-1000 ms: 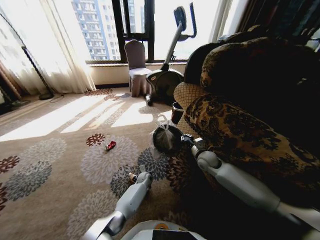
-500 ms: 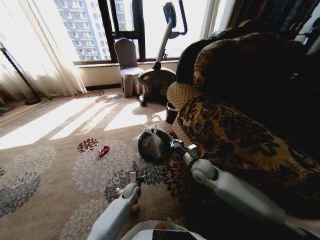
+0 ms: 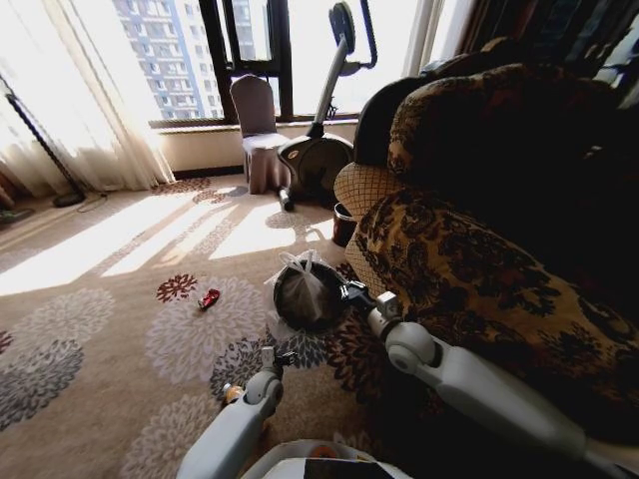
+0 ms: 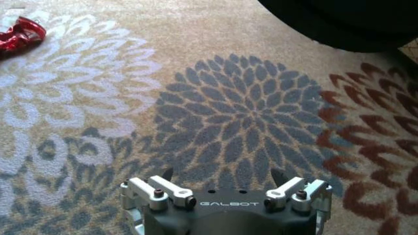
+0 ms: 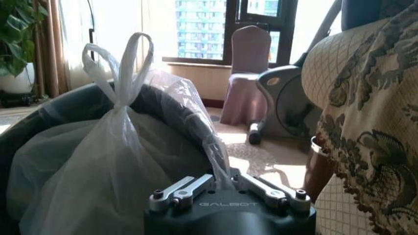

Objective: Pick up the trash from the ground and place it into the trash bin.

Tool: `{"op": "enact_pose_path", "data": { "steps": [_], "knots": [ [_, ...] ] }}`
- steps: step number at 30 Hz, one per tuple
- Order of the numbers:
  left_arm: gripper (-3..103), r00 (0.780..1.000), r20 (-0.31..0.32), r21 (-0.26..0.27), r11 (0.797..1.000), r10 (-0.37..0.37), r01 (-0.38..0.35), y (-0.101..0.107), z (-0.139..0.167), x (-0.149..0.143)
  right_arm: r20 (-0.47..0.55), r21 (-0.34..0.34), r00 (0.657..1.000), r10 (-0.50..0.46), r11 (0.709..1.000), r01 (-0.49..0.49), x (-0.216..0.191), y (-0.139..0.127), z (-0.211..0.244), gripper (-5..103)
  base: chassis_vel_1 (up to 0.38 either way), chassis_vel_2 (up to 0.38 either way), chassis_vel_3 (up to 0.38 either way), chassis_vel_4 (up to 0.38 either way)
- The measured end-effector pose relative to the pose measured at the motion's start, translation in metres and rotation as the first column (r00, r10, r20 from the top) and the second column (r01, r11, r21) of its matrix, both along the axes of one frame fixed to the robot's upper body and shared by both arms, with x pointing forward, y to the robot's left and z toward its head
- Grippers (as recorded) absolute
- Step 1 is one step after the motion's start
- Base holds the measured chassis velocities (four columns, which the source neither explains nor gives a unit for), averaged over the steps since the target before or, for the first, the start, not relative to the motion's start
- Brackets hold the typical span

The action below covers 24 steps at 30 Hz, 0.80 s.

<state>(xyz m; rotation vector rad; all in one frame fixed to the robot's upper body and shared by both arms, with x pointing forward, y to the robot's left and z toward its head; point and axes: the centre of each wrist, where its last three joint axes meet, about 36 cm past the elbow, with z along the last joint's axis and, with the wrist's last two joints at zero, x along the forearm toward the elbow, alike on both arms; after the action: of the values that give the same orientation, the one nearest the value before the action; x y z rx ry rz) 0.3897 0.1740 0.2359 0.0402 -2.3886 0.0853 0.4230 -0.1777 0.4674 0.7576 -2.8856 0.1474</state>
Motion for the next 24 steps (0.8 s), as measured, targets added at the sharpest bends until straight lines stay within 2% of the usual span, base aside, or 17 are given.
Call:
{"op": "enact_pose_path", "data": {
  "steps": [5, 9, 13, 15, 17, 19, 22, 24],
  "knots": [
    [99, 0.999, 0.044, 0.048, 0.998, -0.031, 0.029, 0.006, -0.002, -0.002, 0.009, 0.003, 1.0, -0.018, 1.0, 0.018, 0.006, -0.004, -0.002, 0, 0.141, -0.181, -0.16, 0.218],
    [100, 0.998, 0.062, 0.054, 0.998, -0.032, 0.029, 0.009, 0.003, -0.001, 0.009, 0.015, 1.0, -0.005, 1.0, 0.005, 0.006, -0.001, -0.002, 0, 0.187, -0.232, -0.201, 0.249],
    [100, 0.998, 0.066, 0.045, 0.999, -0.006, 0.003, 0.02, 0.009, -0.001, 0.0, 0.036, 1.0, 0.023, 0.999, -0.023, -0.001, 0.012, -0.008, 0, 0.113, -0.137, -0.129, 0.113],
    [100, 0.998, 0.066, 0.04, 0.999, 0.001, -0.003, 0.023, 0.012, -0.001, 0.003, 0.034, 1.0, 0.019, 0.999, -0.019, 0.0, 0.011, -0.01, 0, 0.031, -0.015, -0.063, 0.058],
    [100, 0.998, 0.061, 0.013, 1.0, 0.017, -0.018, 0.034, 0.023, 0.001, 0.023, 0.029, 1.0, -0.006, 1.0, 0.006, 0.008, 0.005, -0.013, 0, 0.0, 0.0, 0.0, 0.0],
    [100, 0.998, 0.053, 0.005, 1.0, 0.016, -0.016, 0.037, 0.026, 0.002, 0.027, 0.028, 1.0, -0.014, 1.0, 0.013, 0.01, 0.003, -0.013, 0, 0.0, 0.0, 0.0, 0.0],
    [100, 0.999, 0.041, -0.012, 1.0, -0.028, 0.028, 0.053, 0.033, 0.011, 0.038, 0.023, 0.999, -0.034, 0.999, 0.033, 0.015, -0.004, -0.014, 0, -0.012, 0.011, 0.017, -0.014],
    [100, 0.999, 0.032, -0.019, 0.999, -0.026, 0.026, 0.057, 0.036, 0.013, 0.033, 0.028, 0.999, -0.036, 0.999, 0.036, 0.014, -0.004, -0.012, 0, 0.0, 0.0, 0.0, 0.0]
  ]
}}
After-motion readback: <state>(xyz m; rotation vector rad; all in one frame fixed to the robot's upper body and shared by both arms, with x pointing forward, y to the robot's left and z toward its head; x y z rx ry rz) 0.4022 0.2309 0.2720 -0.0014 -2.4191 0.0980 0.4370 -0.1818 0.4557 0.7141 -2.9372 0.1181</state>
